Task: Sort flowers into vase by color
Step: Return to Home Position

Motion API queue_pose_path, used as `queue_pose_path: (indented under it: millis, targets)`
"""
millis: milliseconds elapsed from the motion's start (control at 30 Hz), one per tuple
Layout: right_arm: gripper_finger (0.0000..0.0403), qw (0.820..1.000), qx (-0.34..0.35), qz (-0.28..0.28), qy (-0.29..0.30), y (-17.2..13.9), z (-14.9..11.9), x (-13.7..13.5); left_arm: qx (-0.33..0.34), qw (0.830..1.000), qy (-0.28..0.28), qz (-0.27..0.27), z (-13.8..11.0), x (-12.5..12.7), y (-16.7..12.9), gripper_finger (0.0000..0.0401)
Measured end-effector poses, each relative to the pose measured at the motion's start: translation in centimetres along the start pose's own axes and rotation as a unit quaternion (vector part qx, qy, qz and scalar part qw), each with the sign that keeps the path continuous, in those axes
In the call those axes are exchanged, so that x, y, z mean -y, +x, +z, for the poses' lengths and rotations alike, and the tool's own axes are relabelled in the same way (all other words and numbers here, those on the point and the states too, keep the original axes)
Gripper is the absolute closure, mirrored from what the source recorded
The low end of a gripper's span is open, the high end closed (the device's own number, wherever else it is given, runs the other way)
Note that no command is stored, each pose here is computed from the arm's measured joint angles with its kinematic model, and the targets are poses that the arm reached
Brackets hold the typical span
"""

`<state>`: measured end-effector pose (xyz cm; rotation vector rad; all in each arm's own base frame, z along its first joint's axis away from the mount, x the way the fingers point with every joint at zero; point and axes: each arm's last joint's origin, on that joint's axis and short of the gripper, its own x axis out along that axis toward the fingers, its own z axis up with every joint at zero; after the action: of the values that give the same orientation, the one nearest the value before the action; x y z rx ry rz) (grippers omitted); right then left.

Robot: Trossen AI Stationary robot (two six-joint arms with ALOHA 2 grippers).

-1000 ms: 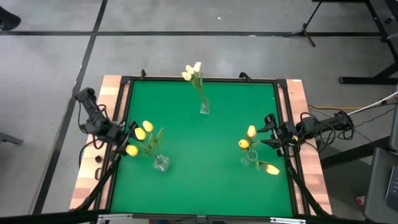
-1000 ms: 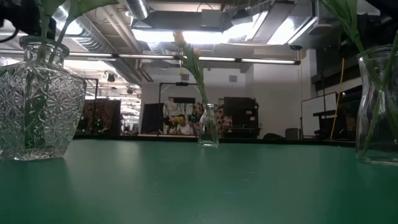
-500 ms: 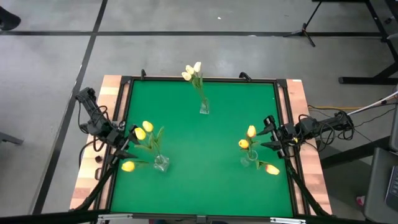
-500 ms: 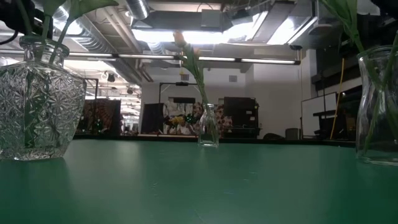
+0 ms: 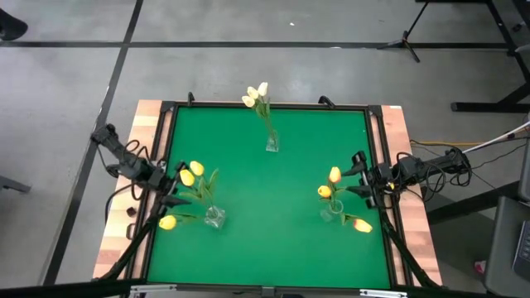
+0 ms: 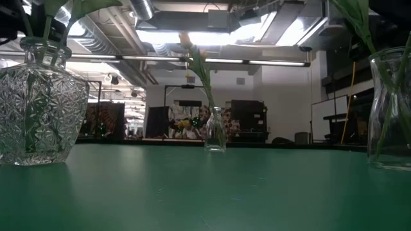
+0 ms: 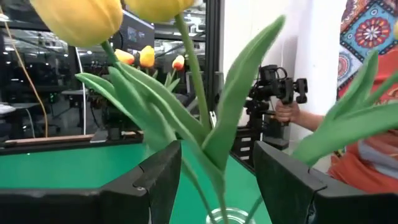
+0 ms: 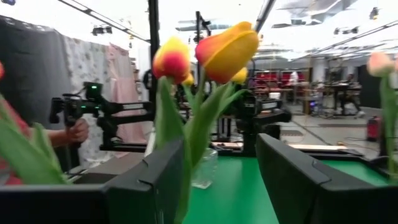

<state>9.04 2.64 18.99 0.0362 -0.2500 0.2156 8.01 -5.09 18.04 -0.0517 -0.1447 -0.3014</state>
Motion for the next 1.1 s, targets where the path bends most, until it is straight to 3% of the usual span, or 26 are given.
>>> queue_pose_path:
  millis: [233, 400, 1100]
  targets:
    - [0.0203, 0.999, -0.011, -0.040, -0.030, 0.0, -0.2, 0.2, -0.021, 0.998, 0.011, 0.049, -0.5, -1.4, 0.3, 0.0205]
    - [0.0203, 0.996, -0.022, -0.078, -0.043, 0.0, -0.4, 0.5, -0.015, 1.000, -0.005, 0.028, -0.4, -2.0, 0.4, 0.0205]
    - [0.0203, 0.986, -0.103, -0.082, -0.106, -0.2, -1.8, 0.5, -0.014, 0.993, 0.018, 0.113, -0.4, -3.3, 0.4, 0.0205]
